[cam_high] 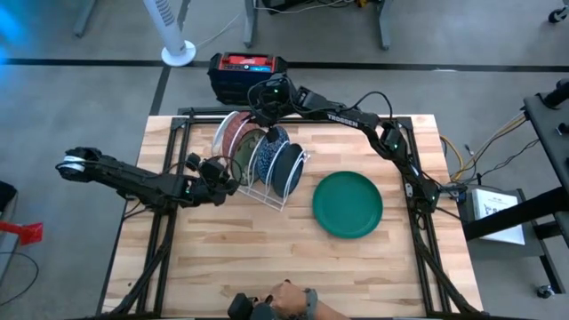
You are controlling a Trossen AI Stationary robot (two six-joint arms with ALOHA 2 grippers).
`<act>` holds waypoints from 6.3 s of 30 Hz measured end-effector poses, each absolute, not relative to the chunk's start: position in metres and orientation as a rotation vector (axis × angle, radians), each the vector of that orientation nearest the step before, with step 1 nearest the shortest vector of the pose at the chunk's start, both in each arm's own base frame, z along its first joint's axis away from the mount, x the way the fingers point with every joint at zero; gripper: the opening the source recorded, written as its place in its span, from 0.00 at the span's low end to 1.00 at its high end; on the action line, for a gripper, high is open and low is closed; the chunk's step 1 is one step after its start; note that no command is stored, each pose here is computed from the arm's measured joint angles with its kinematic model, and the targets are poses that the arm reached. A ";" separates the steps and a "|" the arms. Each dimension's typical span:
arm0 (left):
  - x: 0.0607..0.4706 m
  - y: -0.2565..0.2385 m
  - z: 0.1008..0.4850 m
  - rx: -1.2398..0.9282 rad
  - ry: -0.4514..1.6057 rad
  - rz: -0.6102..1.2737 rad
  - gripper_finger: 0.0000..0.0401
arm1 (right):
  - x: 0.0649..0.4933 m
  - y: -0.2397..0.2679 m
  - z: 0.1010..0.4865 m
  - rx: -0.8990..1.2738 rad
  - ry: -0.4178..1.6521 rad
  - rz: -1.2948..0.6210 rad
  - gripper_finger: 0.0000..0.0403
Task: Sort dishes
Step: Remove the orange patterned plate from the dish rack
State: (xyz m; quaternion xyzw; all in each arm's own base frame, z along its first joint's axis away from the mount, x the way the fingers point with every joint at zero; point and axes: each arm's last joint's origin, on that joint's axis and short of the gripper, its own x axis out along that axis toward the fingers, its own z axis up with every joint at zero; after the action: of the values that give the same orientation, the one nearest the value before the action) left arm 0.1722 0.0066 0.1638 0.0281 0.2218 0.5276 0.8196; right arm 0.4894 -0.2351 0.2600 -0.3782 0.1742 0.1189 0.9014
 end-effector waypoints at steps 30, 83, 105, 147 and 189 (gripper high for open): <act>0.179 0.016 0.170 0.026 0.416 1.153 0.02 | 0.491 -0.230 0.260 -0.801 0.361 0.262 0.00; 0.198 0.016 0.218 0.114 0.225 1.345 0.00 | 0.447 -0.251 0.308 -0.543 0.581 -0.058 0.53; 0.200 0.016 0.223 0.151 0.229 1.371 0.00 | 0.471 -0.213 0.330 -0.507 0.256 0.193 0.47; 0.230 -0.003 0.262 0.354 0.342 1.313 0.00 | 0.487 -0.183 0.314 -0.553 0.223 0.266 0.43; 0.244 -0.014 0.283 0.480 0.417 1.263 0.00 | 0.498 -0.176 0.305 -0.775 0.172 0.289 0.01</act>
State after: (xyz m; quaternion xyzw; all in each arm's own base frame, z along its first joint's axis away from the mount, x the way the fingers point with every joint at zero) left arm 0.2444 -0.0144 0.2828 0.2203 0.1917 0.5802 0.7603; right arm 0.4976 -0.1759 0.3045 -0.3763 0.0833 0.1402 0.9120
